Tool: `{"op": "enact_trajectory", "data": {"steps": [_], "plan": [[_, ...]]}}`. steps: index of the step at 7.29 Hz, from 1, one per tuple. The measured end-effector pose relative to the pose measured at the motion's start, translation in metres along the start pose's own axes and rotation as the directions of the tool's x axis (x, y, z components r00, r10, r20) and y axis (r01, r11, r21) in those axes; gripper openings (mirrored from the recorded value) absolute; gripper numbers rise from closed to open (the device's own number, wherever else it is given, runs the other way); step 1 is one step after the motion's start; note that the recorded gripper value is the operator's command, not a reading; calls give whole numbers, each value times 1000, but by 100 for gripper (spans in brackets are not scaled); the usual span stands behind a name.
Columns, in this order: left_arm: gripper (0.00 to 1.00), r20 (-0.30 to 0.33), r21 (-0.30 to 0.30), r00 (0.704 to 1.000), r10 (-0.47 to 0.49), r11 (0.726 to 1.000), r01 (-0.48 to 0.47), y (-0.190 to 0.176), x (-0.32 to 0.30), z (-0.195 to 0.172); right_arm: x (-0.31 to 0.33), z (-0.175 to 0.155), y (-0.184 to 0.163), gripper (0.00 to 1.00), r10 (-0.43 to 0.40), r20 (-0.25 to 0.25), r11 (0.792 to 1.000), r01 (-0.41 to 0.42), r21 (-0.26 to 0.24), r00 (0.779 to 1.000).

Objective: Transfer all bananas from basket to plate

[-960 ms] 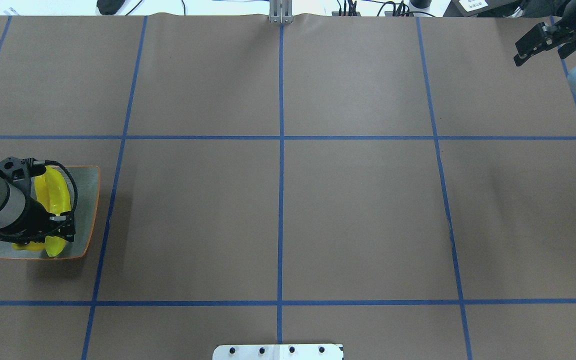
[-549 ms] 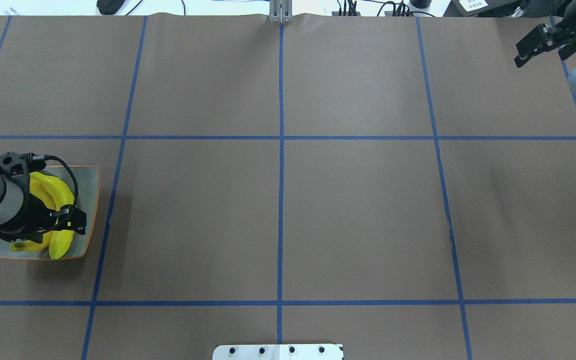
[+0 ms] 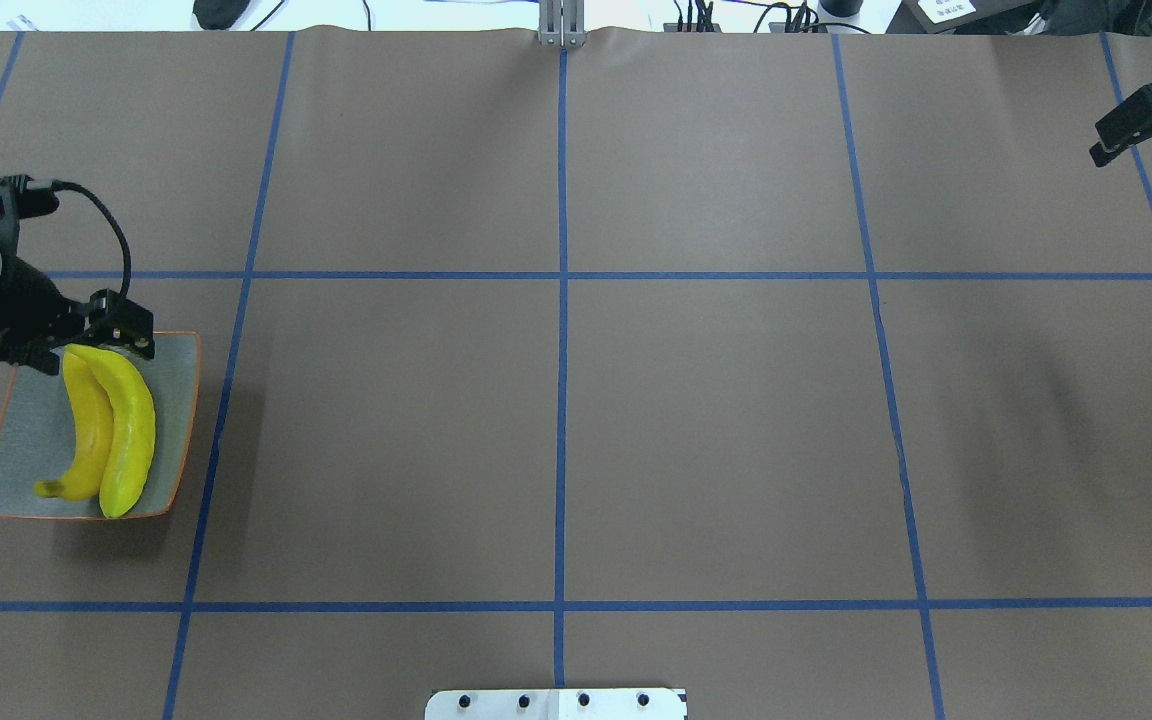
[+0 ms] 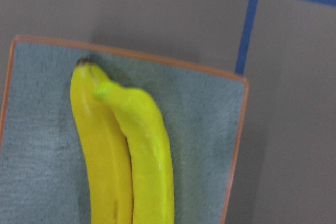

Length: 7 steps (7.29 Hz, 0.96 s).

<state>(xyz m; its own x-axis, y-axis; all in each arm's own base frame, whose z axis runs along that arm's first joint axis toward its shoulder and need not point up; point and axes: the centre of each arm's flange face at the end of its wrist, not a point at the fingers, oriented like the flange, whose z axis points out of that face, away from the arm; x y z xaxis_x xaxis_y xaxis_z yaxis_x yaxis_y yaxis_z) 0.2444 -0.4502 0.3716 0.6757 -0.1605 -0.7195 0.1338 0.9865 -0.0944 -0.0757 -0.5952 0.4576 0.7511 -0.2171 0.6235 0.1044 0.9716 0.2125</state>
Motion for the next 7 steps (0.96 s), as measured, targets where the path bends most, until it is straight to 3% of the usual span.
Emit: {"op": "enact_trajectory", "data": {"steps": [2,5,7], "plan": [[100,21,22,1000,14,1000,-15,-39,47,-50,86,7,53,100,-54,-29,998,53,-35,998],[100,23,28,1000,19,999,-20,-55,67,-60,184,21,152,100,-73,-31,992,69,-101,997],[100,19,31,1000,22,999,-23,-57,72,-62,209,46,214,100,-160,-21,973,154,-174,987]]}}
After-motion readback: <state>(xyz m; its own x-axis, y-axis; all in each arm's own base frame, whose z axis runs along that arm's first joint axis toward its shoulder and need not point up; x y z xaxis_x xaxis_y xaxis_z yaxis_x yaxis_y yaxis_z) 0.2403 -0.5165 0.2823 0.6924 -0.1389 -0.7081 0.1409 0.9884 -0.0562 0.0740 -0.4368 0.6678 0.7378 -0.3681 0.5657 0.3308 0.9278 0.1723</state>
